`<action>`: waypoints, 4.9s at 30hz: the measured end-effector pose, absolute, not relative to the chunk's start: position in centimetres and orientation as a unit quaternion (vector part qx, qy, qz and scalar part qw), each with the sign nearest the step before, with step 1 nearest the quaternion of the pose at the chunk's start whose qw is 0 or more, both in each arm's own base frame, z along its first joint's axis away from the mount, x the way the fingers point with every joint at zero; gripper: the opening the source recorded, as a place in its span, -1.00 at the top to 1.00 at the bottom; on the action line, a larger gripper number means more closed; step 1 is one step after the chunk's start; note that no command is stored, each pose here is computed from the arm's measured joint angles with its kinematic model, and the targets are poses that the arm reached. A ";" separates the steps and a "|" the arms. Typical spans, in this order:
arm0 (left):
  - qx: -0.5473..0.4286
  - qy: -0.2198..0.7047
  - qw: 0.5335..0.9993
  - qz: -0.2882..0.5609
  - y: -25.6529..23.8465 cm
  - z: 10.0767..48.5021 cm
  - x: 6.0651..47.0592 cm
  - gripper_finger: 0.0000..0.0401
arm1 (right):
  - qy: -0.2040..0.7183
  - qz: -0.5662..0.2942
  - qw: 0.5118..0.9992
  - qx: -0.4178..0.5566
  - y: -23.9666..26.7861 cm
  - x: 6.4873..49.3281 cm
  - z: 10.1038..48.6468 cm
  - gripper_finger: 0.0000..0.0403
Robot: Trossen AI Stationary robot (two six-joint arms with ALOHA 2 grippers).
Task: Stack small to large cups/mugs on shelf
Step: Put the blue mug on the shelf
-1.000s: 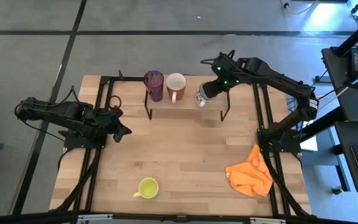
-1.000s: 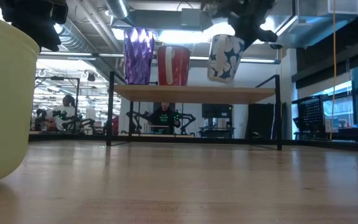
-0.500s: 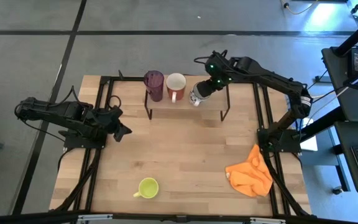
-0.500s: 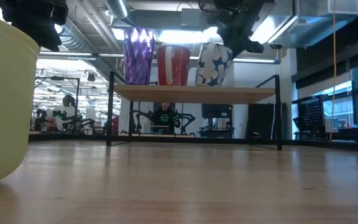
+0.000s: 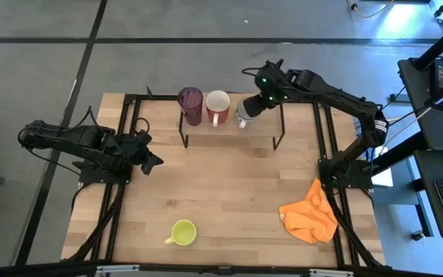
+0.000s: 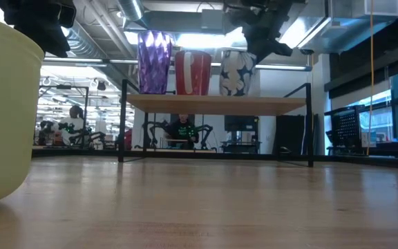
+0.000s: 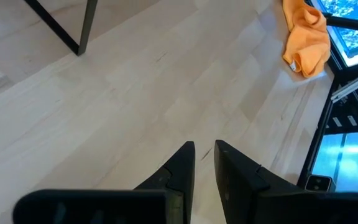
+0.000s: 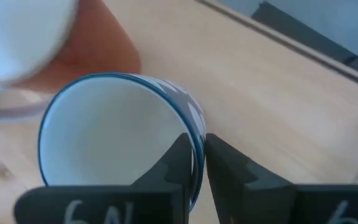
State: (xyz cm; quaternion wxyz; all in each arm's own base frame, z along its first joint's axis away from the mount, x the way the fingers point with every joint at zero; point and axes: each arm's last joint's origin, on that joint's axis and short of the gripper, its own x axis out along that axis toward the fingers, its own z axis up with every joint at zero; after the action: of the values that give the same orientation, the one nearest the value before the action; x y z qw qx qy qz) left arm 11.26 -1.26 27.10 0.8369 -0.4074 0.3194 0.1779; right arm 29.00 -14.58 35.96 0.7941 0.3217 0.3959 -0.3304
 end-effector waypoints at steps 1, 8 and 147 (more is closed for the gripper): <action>-0.409 0.319 0.836 0.179 -1.3 27.1 11.3 0.73 | 0.389 -0.330 0.798 0.321 -14.7 29.1 36.0 0.77; -0.414 0.320 0.832 0.182 -1.3 26.9 11.3 0.73 | 0.388 -0.336 0.795 0.324 -15.1 29.0 35.9 0.76; -0.327 0.312 0.877 0.162 -1.2 26.3 11.8 0.73 | 0.245 -0.429 0.785 0.373 -2.0 36.4 36.3 -0.11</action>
State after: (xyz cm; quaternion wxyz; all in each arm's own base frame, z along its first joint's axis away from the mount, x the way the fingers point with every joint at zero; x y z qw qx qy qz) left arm 11.80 -1.22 26.31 0.8772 -0.3271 0.3120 0.1620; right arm 36.40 -2.01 36.27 0.7850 0.3733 0.2452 -0.4294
